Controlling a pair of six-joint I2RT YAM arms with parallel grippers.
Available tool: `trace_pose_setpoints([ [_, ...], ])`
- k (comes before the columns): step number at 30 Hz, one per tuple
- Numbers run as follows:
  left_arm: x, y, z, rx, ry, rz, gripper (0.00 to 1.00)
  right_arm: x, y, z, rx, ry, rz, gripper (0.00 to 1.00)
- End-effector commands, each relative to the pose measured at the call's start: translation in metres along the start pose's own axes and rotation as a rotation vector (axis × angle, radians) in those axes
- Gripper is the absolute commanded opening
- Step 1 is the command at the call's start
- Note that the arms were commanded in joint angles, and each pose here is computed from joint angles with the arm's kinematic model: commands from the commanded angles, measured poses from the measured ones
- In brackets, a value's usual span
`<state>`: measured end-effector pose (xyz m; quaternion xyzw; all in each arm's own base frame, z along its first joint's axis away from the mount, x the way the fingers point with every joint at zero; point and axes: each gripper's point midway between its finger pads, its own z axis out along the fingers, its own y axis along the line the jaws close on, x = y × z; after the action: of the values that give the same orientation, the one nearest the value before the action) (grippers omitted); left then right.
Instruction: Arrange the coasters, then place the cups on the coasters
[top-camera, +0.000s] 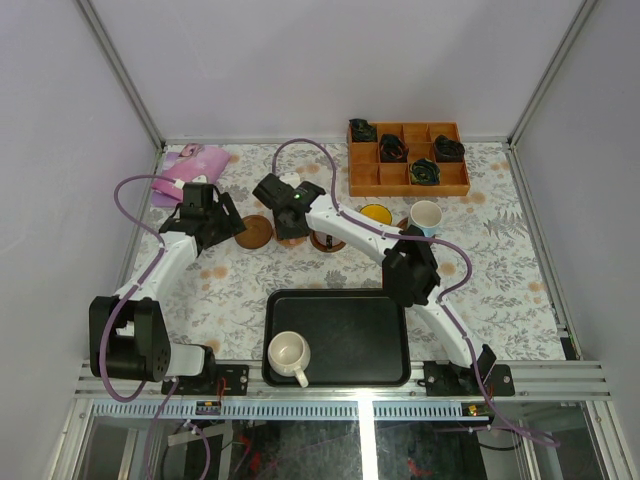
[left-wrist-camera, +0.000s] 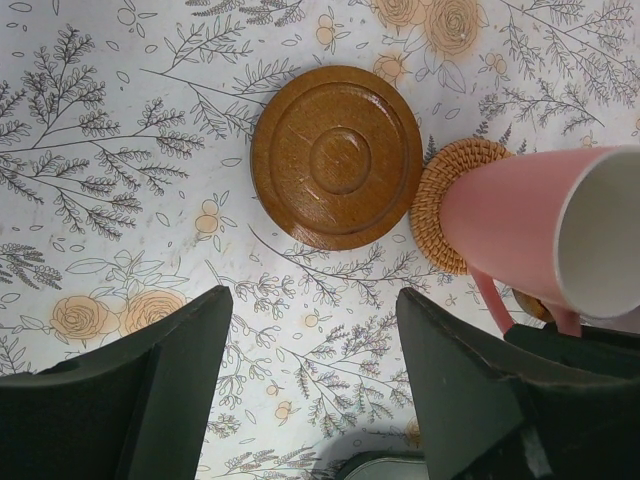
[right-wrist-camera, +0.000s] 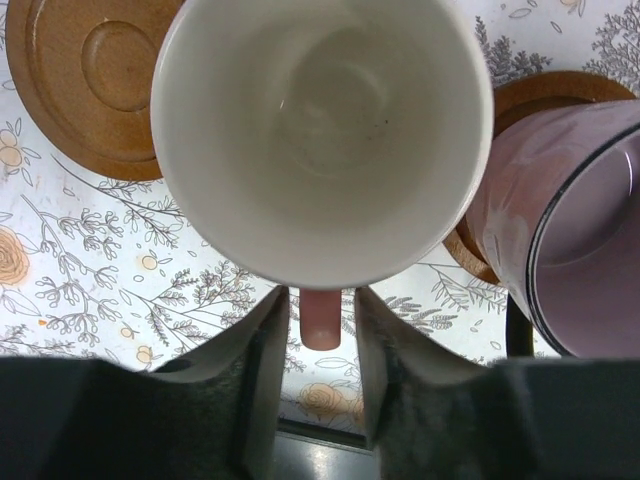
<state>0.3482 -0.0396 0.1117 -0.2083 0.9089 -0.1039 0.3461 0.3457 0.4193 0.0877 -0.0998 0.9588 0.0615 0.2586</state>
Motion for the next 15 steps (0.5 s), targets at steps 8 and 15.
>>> trace_pose_setpoints([
  [8, -0.013, -0.006, -0.002, 0.028, -0.043, 0.014, 0.67, -0.005, 0.017, -0.02, -0.072, -0.04, -0.033, 0.5],
  [15, -0.012, -0.005, -0.002, 0.027, -0.041, 0.012, 0.68, -0.001, 0.022, -0.028, -0.087, -0.044, -0.05, 0.5],
])
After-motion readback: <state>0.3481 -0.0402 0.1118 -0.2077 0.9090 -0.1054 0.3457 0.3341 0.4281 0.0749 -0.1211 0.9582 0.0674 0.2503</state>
